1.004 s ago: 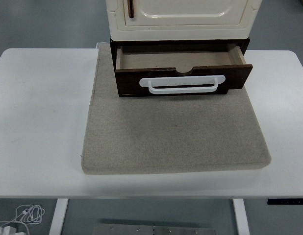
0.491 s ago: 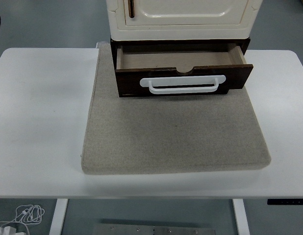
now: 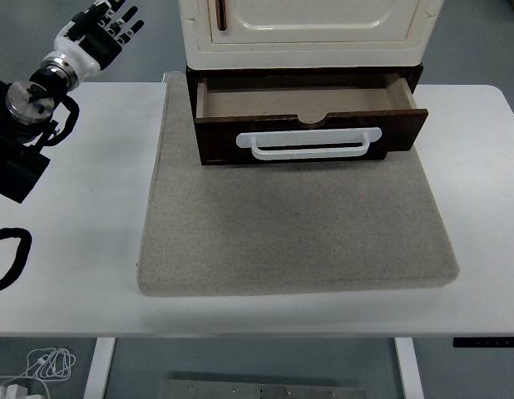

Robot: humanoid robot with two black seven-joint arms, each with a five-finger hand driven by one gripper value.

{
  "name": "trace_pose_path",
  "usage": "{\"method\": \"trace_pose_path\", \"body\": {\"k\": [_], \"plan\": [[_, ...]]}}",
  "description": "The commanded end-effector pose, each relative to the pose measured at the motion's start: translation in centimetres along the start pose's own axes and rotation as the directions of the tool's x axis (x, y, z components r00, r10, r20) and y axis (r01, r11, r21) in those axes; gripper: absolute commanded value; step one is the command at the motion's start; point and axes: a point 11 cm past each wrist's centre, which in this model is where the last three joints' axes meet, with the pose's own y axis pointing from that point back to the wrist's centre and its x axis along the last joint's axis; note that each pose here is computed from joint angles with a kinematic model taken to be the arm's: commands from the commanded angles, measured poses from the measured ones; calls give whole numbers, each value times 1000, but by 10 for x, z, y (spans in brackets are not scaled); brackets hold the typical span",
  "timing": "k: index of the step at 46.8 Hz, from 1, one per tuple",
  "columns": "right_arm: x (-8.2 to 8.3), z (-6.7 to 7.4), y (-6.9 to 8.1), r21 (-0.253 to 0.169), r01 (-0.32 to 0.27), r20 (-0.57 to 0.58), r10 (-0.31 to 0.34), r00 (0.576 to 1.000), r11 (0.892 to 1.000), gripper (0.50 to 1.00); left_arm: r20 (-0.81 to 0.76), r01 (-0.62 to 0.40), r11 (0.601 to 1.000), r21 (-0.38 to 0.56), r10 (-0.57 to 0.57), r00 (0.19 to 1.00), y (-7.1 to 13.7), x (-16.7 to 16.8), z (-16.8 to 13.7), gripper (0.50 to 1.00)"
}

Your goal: Open the drawer under the combination cabinet

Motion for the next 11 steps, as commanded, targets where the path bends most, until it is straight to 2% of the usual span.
{"method": "trace_pose_path", "body": {"k": [1, 7, 11], "plan": [[0, 0, 0, -2, 0, 1, 0, 1000, 1000, 928, -14, 8, 1000, -13, -9, 1000, 0, 3, -8, 1000], [0, 2, 0, -5, 0, -2, 0, 1000, 1000, 928, -27, 30, 998, -54, -32, 999, 0, 2, -7, 1000], [0, 3, 0, -10, 0, -2, 0, 1000, 1000, 928, -36, 24, 999, -47, -26, 999, -1, 3, -16, 1000]]}}
